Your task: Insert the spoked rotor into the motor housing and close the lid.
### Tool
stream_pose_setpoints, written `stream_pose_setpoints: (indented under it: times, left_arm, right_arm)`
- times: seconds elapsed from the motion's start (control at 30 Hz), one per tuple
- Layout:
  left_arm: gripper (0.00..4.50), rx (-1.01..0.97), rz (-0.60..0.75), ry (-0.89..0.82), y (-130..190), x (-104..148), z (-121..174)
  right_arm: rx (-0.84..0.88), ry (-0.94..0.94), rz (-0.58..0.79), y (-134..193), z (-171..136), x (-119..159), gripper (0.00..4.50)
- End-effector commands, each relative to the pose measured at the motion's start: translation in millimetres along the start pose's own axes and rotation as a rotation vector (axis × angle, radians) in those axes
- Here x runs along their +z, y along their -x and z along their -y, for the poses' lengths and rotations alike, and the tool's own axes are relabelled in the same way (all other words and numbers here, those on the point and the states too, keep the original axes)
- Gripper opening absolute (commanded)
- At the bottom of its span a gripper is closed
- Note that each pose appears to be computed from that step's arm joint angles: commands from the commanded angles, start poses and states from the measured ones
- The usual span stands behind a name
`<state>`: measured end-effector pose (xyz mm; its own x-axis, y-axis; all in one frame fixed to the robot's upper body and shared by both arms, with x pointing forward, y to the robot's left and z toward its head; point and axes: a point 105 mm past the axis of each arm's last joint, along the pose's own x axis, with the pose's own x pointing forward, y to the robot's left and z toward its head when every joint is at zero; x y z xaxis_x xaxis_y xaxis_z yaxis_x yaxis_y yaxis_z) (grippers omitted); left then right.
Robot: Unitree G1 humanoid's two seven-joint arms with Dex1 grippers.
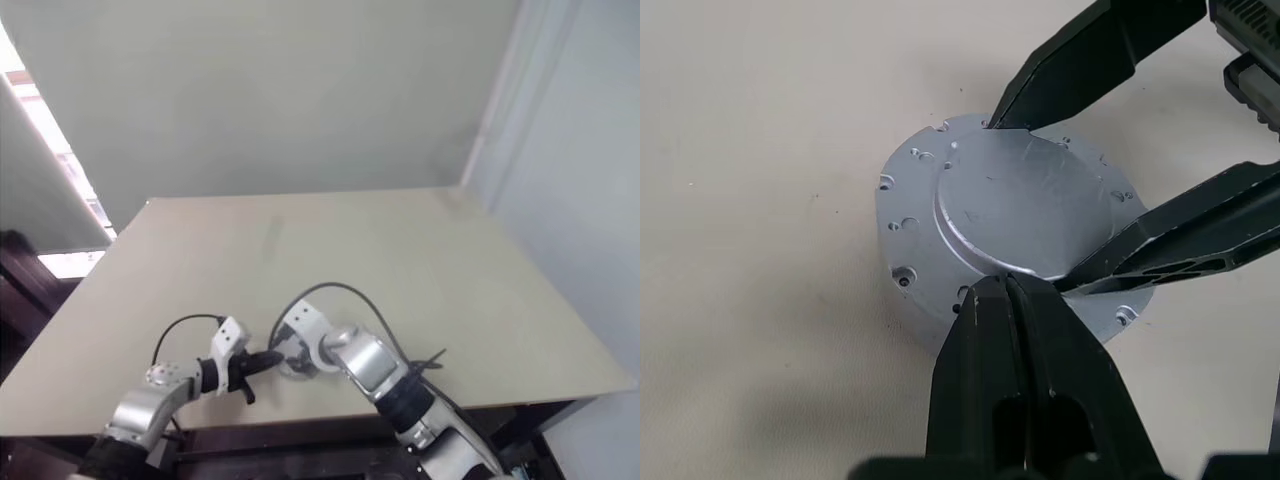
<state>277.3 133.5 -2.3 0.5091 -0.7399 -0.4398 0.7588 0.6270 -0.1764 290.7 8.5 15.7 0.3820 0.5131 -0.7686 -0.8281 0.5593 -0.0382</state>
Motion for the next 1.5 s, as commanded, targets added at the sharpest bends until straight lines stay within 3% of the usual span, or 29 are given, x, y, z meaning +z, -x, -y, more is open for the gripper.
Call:
stream_pose_setpoints:
  times: [0.03,0.1,0.4,0.6,0.8,0.97,1.17,1.5]
  left_arm:
    - [0.0,0.025,-0.065,-0.004,-1,-12,-4]
    - [0.0,0.026,-0.064,-0.004,-1,-12,-5]
    - [0.0,0.025,-0.075,-0.013,-3,-14,-5]
    - [0.0,0.016,-0.08,-0.022,-6,-14,-2]
    - [0.0,0.007,-0.079,-0.026,-7,-14,-1]
    - [0.0,-0.002,-0.079,-0.027,-8,-13,1]
    - [0.0,-0.006,-0.081,-0.031,-7,-13,1]
    - [0.0,0.001,-0.087,-0.031,-1,-13,0]
  right_arm:
    - [-0.006,0.0,-0.14,-6,5,-34,3.93]
    - [0.01,0.007,-0.142,-6,3,-34,4.49]
    - [0.03,-0.026,-0.078,0,2,-21,4.49]
    - [0.057,-0.151,0.076,21,11,6,4.49]
    - [0.139,-0.42,0.213,43,24,17,4.49]
    - [0.167,-0.717,0.256,47,48,2,4.49]
    - [0.313,-1.057,0.282,35,52,-13,4.49]
    - [0.441,-1.287,0.305,11,44,-17,4.49]
